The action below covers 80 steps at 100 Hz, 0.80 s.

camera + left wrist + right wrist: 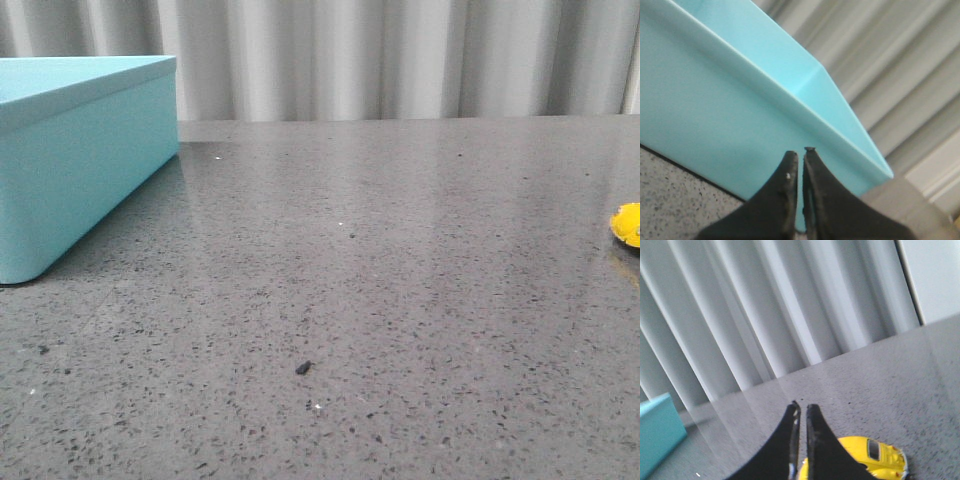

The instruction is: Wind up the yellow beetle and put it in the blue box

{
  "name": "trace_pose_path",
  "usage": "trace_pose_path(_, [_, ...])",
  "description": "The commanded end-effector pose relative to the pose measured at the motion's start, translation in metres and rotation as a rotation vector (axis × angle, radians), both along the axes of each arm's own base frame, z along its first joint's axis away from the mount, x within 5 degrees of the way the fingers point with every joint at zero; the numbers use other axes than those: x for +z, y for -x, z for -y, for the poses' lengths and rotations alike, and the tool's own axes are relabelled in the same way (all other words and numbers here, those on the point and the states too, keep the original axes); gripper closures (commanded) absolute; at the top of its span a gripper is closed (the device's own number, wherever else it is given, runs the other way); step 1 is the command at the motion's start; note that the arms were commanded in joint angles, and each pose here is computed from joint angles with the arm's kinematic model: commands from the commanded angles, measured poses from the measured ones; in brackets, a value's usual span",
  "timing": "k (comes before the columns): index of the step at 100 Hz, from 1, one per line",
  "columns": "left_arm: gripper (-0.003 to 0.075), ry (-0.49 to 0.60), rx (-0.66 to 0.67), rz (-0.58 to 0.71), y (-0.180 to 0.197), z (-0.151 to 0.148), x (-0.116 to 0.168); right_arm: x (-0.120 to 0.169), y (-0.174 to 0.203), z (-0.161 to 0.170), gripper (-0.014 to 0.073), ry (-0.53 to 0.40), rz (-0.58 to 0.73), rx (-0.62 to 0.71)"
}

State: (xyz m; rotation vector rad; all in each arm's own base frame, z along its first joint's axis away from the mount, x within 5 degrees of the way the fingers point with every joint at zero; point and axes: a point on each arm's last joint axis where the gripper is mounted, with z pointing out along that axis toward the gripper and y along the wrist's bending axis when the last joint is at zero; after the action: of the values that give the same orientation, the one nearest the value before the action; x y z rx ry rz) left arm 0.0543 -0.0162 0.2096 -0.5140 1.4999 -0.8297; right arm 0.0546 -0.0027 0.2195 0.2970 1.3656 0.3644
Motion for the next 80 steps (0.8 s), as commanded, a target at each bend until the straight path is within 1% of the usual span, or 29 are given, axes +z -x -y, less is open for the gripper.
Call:
trace_pose_path(1, [0.0741,0.141,0.115,0.031,0.000,-0.011,-0.002,0.007,0.002,0.005,0.0638,-0.080,0.054,-0.043])
trace_pose_path(7, [0.0741,0.157,0.130,0.052,0.001,-0.013,0.004,0.017,0.003,0.005,0.0638,-0.079,0.076,-0.034])
trace_pose_path(10, [0.0741,0.147,0.130,0.065,0.002,-0.013,0.008,0.024,0.005,0.004,0.0638,-0.077,0.087,-0.026])
trace_pose_path(13, [0.0741,0.120,0.118,0.076,0.002,-0.012,0.012,0.032,0.006,0.003,0.0638,-0.055,0.094,-0.013])
trace_pose_path(18, [0.0741,0.031,0.098,0.098,0.004,-0.009,0.022,0.045,0.007,0.000,0.0638,-0.007,0.093,0.010])
trace_pose_path(22, [0.0741,-0.070,0.074,0.115,0.004,-0.006,0.031,0.057,0.008,-0.003,0.0638,0.041,0.092,0.030])
trace_pose_path(29, [0.0741,-0.240,0.034,0.129,0.005,-0.002,0.047,0.076,0.005,-0.009,0.0638,0.133,0.040,0.082])
trace_pose_path(34, [0.0741,-0.355,0.002,0.124,0.004,0.002,0.059,0.086,-0.001,-0.015,0.0637,0.201,-0.045,0.137])
trace_pose_path(36, [0.0741,-0.401,-0.013,0.117,0.003,0.003,0.064,0.093,-0.002,-0.017,0.0637,0.227,-0.058,0.148])
trace_pose_path(37, [0.0741,-0.430,-0.015,0.122,0.003,0.003,0.068,0.093,-0.005,-0.018,0.0637,0.240,-0.093,0.165])
trace_pose_path(41, [0.0741,-0.503,-0.052,0.093,0.000,0.006,0.075,0.101,-0.011,-0.022,0.0637,0.304,-0.172,0.207])
trace_pose_path(43, [0.0741,-0.542,-0.068,0.080,-0.002,0.007,0.080,0.107,-0.013,-0.023,0.0637,0.334,-0.190,0.215])
trace_pose_path(44, [0.0741,-0.564,-0.068,0.083,-0.002,0.007,0.083,0.107,-0.016,-0.024,0.0637,0.347,-0.228,0.232])
trace_pose_path(47, [0.0741,-0.604,-0.085,0.060,-0.006,0.008,0.088,0.112,-0.021,-0.026,0.0637,0.388,-0.284,0.254])
trace_pose_path(50, [0.0741,-0.627,-0.101,0.053,-0.008,0.009,0.093,0.120,-0.025,-0.026,0.0637,0.435,-0.330,0.268])
trace_pose_path(54, [0.0741,-0.644,-0.114,0.061,-0.010,0.010,0.101,0.124,-0.035,-0.028,0.0636,0.493,-0.434,0.300])
trace_pose_path(55, [0.0741,-0.646,-0.118,0.065,-0.010,0.010,0.102,0.126,-0.037,-0.027,0.0636,0.500,-0.436,0.296])
trace_pose_path(62, [0.0741,-0.646,-0.146,0.085,-0.013,0.012,0.109,0.133,-0.050,-0.028,0.0636,0.557,-0.581,0.333])
trace_pose_path(64, [0.0741,-0.648,-0.153,0.087,-0.014,0.013,0.110,0.136,-0.053,-0.027,0.0636,0.566,-0.601,0.332])
trace_pose_path(67, [0.0741,-0.653,-0.175,0.085,-0.015,0.014,0.110,0.136,-0.060,-0.027,0.0636,0.573,-0.674,0.348])
trace_pose_path(71, [0.0741,-0.667,-0.198,0.076,-0.018,0.016,0.109,0.140,-0.067,-0.027,0.0636,0.582,-0.733,0.352])
trace_pose_path(74, [0.0741,-0.671,-0.224,0.069,-0.019,0.018,0.108,0.140,-0.074,-0.027,0.0636,0.575,-0.798,0.362])
trace_pose_path(80, [0.0741,-0.682,-0.268,0.046,-0.023,0.022,0.105,0.142,-0.085,-0.026,0.0636,0.556,-0.878,0.360])
